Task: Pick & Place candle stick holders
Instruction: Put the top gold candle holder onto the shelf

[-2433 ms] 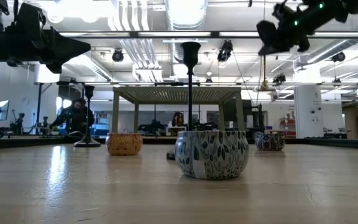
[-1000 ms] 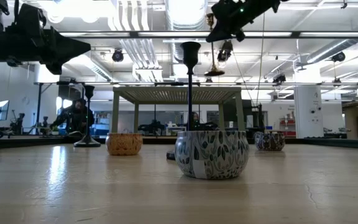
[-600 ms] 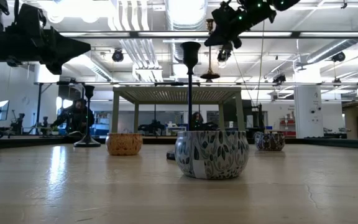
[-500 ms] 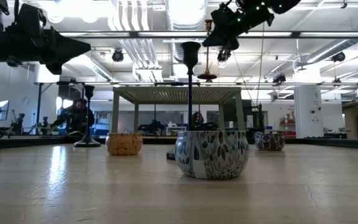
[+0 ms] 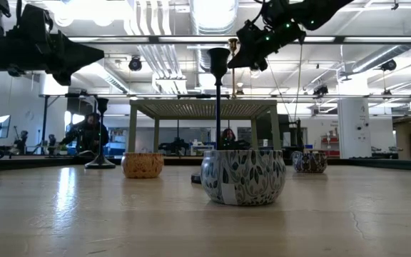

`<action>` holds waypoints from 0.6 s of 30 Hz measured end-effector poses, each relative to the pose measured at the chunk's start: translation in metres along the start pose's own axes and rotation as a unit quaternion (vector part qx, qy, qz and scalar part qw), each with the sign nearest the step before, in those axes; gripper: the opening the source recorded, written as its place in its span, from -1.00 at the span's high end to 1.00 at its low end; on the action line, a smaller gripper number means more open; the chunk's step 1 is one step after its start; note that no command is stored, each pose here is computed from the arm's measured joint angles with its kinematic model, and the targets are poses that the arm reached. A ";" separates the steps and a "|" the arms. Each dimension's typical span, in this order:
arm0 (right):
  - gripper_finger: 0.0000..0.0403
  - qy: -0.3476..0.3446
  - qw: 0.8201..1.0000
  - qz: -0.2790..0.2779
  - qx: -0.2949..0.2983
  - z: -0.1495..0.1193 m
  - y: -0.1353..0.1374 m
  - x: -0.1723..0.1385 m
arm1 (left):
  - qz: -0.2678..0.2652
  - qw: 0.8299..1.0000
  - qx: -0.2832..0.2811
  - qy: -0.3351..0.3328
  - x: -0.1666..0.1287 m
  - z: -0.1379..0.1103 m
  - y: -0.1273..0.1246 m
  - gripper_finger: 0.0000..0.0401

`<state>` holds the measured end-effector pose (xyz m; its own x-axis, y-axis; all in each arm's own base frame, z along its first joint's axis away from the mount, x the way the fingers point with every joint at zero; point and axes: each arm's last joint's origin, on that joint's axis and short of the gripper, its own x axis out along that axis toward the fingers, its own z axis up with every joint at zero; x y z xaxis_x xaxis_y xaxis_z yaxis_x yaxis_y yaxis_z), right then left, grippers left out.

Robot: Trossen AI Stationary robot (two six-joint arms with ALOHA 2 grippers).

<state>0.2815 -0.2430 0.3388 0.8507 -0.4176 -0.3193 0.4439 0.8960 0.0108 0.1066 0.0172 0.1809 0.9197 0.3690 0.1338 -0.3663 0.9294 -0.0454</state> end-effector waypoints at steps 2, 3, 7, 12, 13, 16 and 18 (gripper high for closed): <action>0.94 -0.001 1.000 0.000 0.000 0.000 -0.001 0.000 | 0.000 1.000 0.000 0.001 0.000 0.000 0.000 0.87; 0.94 -0.001 1.000 -0.001 0.000 0.000 -0.001 0.000 | 0.000 1.000 0.000 0.001 0.000 0.000 0.000 0.87; 0.94 -0.005 1.000 -0.003 -0.002 -0.001 -0.003 -0.002 | 0.000 1.000 0.002 0.004 0.000 -0.001 0.000 0.87; 0.94 -0.015 1.000 -0.004 -0.006 -0.010 -0.006 0.001 | 0.000 1.000 0.005 0.006 0.000 -0.001 0.000 0.87; 0.94 -0.016 1.000 -0.005 -0.005 -0.013 -0.007 0.002 | 0.000 1.000 0.005 0.006 0.000 -0.001 0.000 0.87; 0.94 -0.021 1.000 -0.008 -0.003 -0.020 -0.009 0.004 | 0.000 1.000 0.005 0.006 0.000 -0.001 0.000 0.87; 0.94 -0.022 1.000 -0.010 -0.003 -0.022 -0.010 0.004 | 0.000 1.000 0.005 0.006 0.000 -0.001 0.000 0.87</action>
<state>0.2746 -0.2505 0.3162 0.8534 -0.4416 -0.2770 0.4596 0.8881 -0.0002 0.1068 0.0172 0.1796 0.9213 0.3695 0.1209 -0.3680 0.9291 -0.0358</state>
